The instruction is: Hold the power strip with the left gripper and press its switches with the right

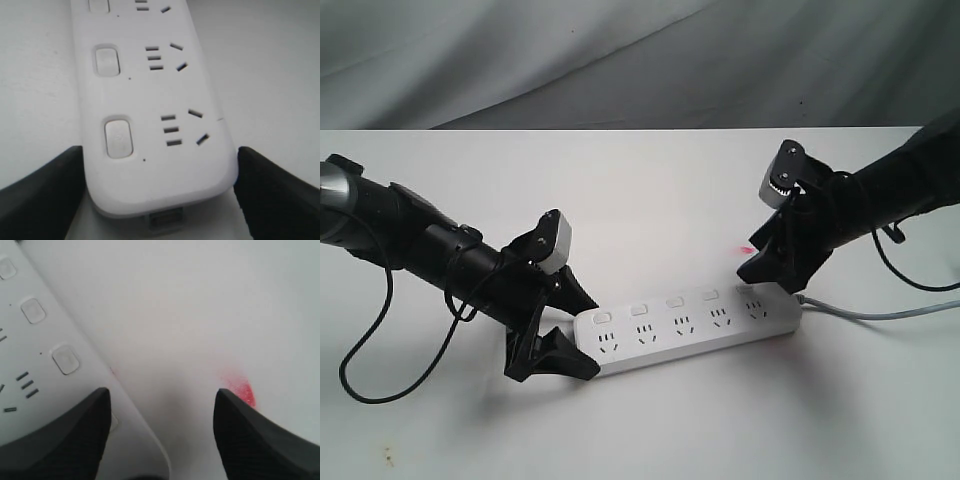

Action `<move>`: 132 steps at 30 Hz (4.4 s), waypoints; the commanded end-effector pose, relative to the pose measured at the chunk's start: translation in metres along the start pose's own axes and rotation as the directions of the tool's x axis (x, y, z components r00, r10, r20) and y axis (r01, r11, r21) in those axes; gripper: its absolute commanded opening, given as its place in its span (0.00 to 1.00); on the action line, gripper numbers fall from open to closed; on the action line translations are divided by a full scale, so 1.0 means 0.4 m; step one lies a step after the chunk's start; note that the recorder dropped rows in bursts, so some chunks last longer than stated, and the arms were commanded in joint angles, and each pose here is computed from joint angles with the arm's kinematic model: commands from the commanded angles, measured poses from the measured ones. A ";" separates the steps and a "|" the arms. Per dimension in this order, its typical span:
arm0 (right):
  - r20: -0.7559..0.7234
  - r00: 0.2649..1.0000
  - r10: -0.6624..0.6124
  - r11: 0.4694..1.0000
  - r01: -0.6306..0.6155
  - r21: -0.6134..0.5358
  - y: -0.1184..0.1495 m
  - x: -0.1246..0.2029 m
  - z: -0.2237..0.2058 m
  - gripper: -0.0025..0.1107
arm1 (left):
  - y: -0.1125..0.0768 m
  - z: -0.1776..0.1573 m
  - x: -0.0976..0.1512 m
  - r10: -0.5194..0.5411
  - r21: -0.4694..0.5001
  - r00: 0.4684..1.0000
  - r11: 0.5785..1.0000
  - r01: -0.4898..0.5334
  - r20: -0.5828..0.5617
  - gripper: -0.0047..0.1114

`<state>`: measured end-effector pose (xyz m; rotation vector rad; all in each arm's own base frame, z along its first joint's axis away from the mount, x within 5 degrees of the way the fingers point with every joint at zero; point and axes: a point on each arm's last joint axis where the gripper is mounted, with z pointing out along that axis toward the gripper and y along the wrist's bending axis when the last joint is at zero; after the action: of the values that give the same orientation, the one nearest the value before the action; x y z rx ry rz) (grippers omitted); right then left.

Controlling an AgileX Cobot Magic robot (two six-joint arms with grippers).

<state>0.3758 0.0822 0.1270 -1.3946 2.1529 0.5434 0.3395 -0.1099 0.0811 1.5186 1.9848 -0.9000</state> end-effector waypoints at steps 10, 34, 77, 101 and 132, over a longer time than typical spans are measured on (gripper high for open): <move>-0.032 0.999 0.001 0.999 -0.002 -0.036 0.004 0.025 0.028 0.52 | -0.002 0.004 0.003 0.001 -0.001 1.000 1.000 -0.001 -0.013 0.30; 0.210 0.978 0.006 0.909 -0.092 0.405 0.000 -0.156 -0.241 0.52 | -0.002 0.004 0.003 0.001 -0.001 1.000 1.000 -0.001 -0.013 0.30; 0.769 0.568 -0.294 0.707 -0.412 0.575 0.525 -0.312 -0.898 0.02 | -0.002 0.004 0.003 0.001 -0.001 1.000 1.000 -0.001 -0.013 0.30; 0.919 0.388 0.062 0.671 -0.698 0.250 0.551 -0.260 -0.901 0.02 | -0.002 0.004 0.003 0.001 -0.001 1.000 1.000 -0.001 -0.013 0.30; 0.718 0.686 0.118 0.334 -0.708 0.622 0.667 0.200 -0.578 0.02 | -0.002 0.004 0.003 0.001 -0.001 1.000 1.000 -0.001 -0.013 0.30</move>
<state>0.0634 -0.0028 0.2875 -0.0206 1.7822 -0.0603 0.3395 -0.1099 0.0811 1.5186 1.9848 -0.9000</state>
